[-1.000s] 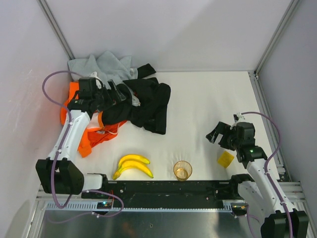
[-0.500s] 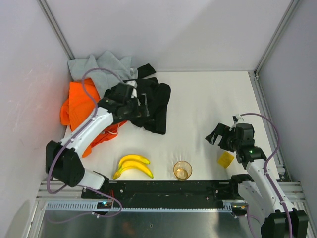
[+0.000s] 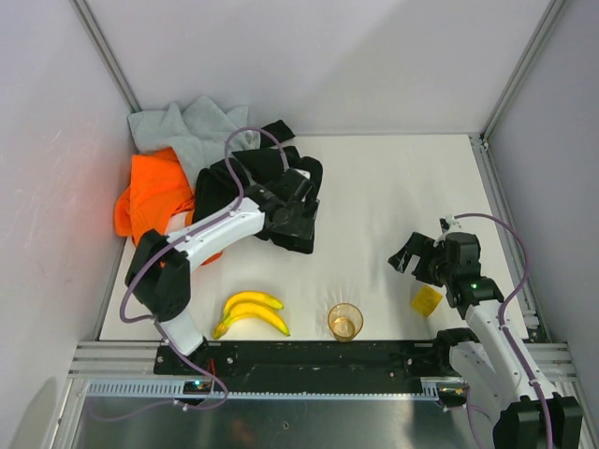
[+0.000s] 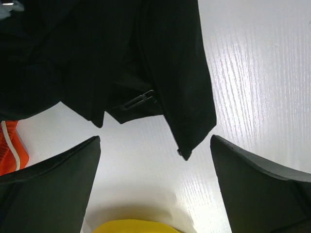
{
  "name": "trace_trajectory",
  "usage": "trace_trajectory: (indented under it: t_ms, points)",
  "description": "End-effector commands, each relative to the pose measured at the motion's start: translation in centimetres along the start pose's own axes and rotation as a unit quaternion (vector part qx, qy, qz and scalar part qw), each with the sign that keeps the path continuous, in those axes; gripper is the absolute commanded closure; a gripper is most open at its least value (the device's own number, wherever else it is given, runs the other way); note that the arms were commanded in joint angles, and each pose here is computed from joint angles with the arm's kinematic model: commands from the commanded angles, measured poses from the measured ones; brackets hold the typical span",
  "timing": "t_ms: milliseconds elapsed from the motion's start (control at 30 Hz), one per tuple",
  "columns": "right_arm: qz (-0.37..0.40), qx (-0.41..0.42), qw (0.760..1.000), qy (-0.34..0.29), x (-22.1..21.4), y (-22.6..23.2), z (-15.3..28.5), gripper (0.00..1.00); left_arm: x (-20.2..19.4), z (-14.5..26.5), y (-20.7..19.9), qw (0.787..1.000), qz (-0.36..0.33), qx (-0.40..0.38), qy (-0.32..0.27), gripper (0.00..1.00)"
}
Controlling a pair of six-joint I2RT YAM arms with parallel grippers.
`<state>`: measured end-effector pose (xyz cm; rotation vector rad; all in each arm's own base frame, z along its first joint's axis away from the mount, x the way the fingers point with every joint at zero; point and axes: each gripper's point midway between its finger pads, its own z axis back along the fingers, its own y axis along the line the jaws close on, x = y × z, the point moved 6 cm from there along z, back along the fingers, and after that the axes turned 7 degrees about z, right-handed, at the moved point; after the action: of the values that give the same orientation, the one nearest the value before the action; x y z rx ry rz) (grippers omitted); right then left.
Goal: Pick out a specific cloth from the pile
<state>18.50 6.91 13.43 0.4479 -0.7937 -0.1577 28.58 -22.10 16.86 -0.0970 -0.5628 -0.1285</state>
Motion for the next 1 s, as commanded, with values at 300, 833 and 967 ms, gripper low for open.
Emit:
trace_trajectory:
  t_ms: [300,833,967]
  points:
    - [0.002,0.006,1.000,-0.002,0.1,0.2,-0.2,0.01,1.4,-4.0,-1.0,0.998,-0.041,0.055,0.004,0.00]
    - [0.006,0.004,1.000,0.003,0.1,0.0,-0.6,0.01,-2.4,-12.0,-1.2,0.988,-0.076,0.095,0.093,0.43]
    - [0.006,0.004,1.000,0.004,0.1,0.0,-0.6,0.01,-3.1,-12.6,-1.2,0.988,-0.071,0.085,0.108,0.75]
